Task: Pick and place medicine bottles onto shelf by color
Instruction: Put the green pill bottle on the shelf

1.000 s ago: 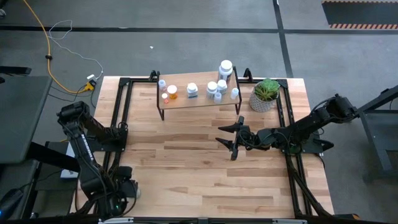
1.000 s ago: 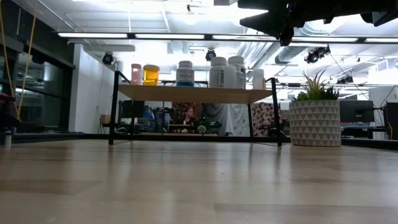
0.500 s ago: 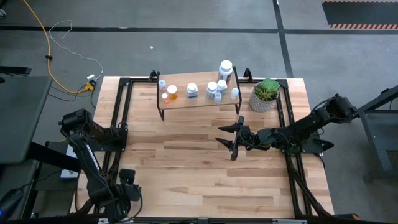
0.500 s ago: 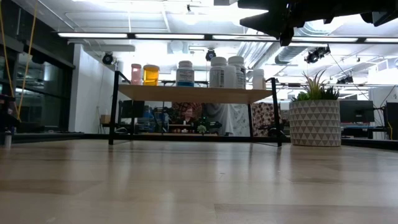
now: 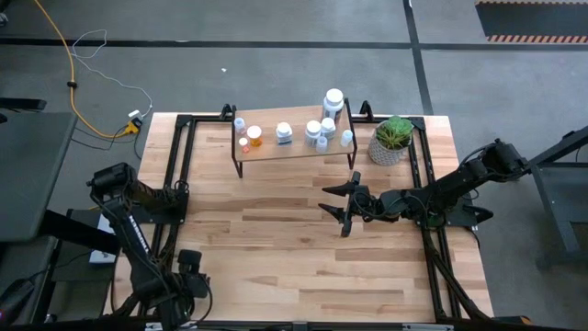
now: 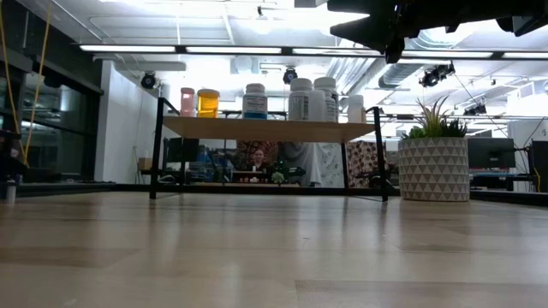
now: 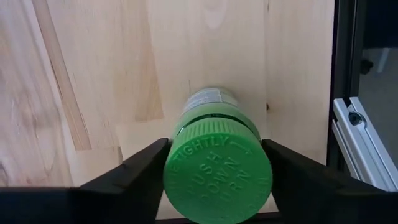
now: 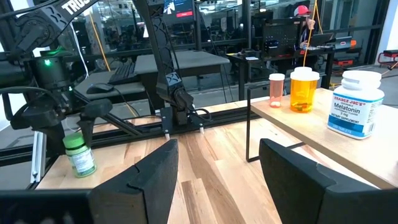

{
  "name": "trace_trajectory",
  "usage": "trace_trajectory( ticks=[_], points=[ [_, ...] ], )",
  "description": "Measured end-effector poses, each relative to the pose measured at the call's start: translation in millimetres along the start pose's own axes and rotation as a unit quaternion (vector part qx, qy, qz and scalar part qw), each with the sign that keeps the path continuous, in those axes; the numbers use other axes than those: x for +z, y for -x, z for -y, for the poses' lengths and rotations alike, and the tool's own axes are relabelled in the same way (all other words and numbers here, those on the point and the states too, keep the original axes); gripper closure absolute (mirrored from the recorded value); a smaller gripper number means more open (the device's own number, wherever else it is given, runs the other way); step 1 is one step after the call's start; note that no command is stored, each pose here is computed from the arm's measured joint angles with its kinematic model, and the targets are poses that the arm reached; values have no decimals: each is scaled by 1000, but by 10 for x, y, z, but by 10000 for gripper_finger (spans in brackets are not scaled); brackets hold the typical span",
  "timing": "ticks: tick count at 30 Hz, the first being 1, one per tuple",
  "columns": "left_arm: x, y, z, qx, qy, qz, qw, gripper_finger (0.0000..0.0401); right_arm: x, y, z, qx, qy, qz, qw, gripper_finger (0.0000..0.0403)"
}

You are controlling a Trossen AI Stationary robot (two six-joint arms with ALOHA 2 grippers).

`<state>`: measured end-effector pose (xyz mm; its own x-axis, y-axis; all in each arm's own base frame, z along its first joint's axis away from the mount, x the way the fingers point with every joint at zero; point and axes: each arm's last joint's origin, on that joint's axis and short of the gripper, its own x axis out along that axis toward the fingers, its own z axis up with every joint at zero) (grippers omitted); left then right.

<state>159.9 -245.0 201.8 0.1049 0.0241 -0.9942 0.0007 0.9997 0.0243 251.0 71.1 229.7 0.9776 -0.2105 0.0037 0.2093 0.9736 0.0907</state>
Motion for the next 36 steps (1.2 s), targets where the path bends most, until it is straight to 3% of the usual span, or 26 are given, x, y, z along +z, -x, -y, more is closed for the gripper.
trace_trajectory(
  ticks=[6, 11, 15, 18, 24, 26, 31, 36],
  points=[
    [24, 10, -14, 1, -16, 4, 1000, 207, 0, 0, 0, 0, 0, 0, 1000, 187],
    [62, 50, -17, 11, -45, 10, 999, 209, 0, 0, 0, 0, 0, 0, 1000, 187],
    [197, 310, -65, 30, -82, 51, 995, 208, 0, 0, 0, 0, 0, 0, 1000, 187],
    [322, 593, -211, 75, -100, 83, 989, 209, 0, 0, 0, 0, 0, 0, 1000, 187],
    [663, 1227, -775, 212, -41, 161, 963, 208, 0, 0, 0, 0, 0, 0, 1000, 187],
    [826, 1397, -1015, 230, -18, 164, 959, 207, 0, 0, 0, 0, 0, 0, 1000, 187],
    [1242, 1655, -1699, 217, 58, 167, 960, 207, 1, 0, 0, 0, 0, 0, 1000, 187],
    [1487, 1759, -2460, 145, 173, 141, 964, 207, 1, 0, 0, 0, 1, 0, 1000, 187]
  ],
)
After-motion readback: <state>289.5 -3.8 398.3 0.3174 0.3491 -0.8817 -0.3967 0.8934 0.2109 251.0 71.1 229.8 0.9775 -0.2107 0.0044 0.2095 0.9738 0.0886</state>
